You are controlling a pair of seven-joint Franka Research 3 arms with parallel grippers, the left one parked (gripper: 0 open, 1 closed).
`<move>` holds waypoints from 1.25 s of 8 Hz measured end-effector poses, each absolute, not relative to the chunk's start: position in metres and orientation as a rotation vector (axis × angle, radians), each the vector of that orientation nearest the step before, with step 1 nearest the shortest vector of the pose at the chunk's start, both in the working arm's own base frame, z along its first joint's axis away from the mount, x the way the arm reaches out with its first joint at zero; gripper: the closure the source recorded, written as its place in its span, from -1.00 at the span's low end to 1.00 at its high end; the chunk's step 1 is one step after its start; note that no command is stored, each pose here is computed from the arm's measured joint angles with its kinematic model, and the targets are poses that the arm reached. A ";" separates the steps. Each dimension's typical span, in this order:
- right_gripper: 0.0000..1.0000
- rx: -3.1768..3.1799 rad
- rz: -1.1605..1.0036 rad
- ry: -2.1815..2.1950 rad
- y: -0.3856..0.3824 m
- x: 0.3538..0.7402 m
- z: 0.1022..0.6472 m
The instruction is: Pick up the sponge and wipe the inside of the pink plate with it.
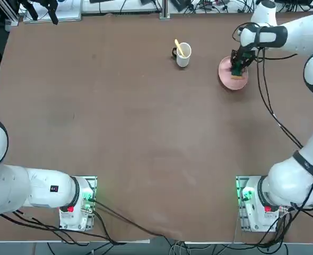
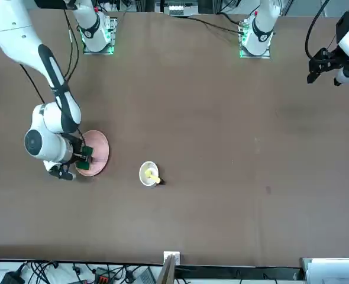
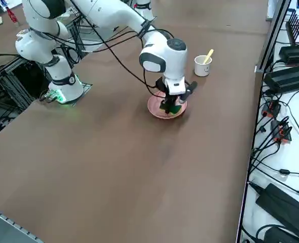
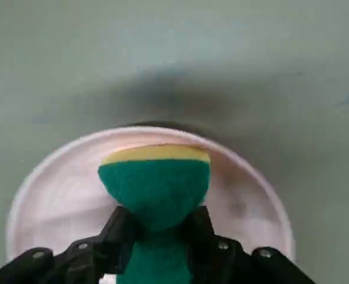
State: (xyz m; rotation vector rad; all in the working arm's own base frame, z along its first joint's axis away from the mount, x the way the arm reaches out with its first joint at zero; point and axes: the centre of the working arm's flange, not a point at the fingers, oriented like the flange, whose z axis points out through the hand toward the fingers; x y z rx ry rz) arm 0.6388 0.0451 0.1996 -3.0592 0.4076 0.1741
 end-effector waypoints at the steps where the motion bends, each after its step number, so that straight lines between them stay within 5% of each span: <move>1: 0.06 -3.047 0.163 0.445 0.066 0.640 0.200; 10: 0.04 -3.072 0.263 0.525 0.085 0.592 0.195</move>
